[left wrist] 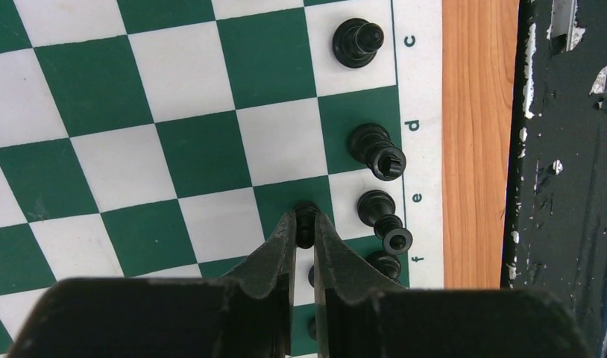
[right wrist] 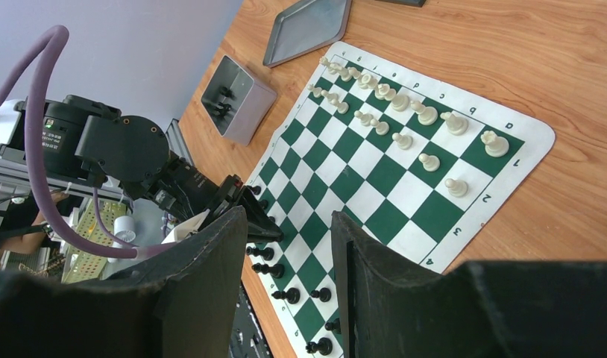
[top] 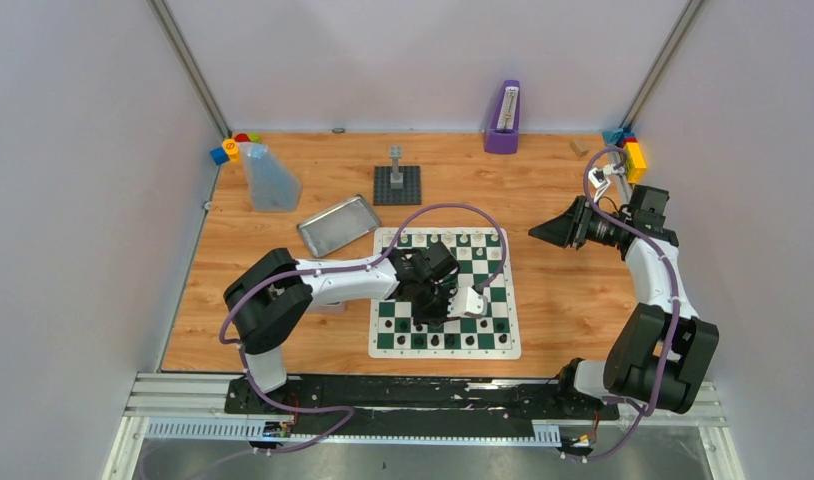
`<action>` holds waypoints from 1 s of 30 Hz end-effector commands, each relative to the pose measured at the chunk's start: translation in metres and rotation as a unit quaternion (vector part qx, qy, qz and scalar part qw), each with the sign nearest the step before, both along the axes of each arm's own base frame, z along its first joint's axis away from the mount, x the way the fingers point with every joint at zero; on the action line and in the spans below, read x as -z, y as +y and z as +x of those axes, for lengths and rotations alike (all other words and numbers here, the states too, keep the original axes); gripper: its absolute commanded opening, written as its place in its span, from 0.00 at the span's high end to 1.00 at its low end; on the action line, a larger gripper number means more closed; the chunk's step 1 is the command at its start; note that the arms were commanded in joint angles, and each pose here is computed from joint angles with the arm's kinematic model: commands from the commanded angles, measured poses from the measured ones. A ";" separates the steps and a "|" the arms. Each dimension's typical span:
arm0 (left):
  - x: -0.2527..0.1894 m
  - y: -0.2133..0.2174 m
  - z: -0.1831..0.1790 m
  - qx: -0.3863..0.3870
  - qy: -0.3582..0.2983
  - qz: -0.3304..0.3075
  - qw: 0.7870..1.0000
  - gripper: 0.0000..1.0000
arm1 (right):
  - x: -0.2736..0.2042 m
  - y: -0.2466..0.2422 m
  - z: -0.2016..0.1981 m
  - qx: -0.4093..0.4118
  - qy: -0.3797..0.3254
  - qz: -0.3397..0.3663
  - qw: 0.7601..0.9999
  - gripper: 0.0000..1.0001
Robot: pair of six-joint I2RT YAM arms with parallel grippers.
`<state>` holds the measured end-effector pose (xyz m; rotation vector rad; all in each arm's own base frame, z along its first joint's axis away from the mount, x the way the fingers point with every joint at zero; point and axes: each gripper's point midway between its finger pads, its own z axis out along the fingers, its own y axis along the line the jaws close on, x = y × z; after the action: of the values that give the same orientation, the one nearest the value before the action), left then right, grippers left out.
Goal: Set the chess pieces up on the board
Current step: Place the chess piece on the chessboard.
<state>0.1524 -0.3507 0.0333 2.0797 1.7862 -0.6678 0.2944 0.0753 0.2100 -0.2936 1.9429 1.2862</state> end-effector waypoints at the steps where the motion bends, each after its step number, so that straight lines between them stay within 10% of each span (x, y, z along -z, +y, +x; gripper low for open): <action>1: 0.001 -0.005 0.000 0.001 -0.001 -0.005 1.000 0.82 | -0.016 -0.002 0.005 -0.013 -0.041 -0.001 0.999 0.53; 30: -0.033 -0.004 0.011 -0.005 -0.046 -0.027 0.999 0.67 | -0.014 -0.002 0.005 -0.013 -0.038 0.000 0.999 0.53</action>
<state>0.1575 -0.3474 0.0324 2.0771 1.7955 -0.6190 0.2949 0.0751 0.2093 -0.2914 1.9446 1.2882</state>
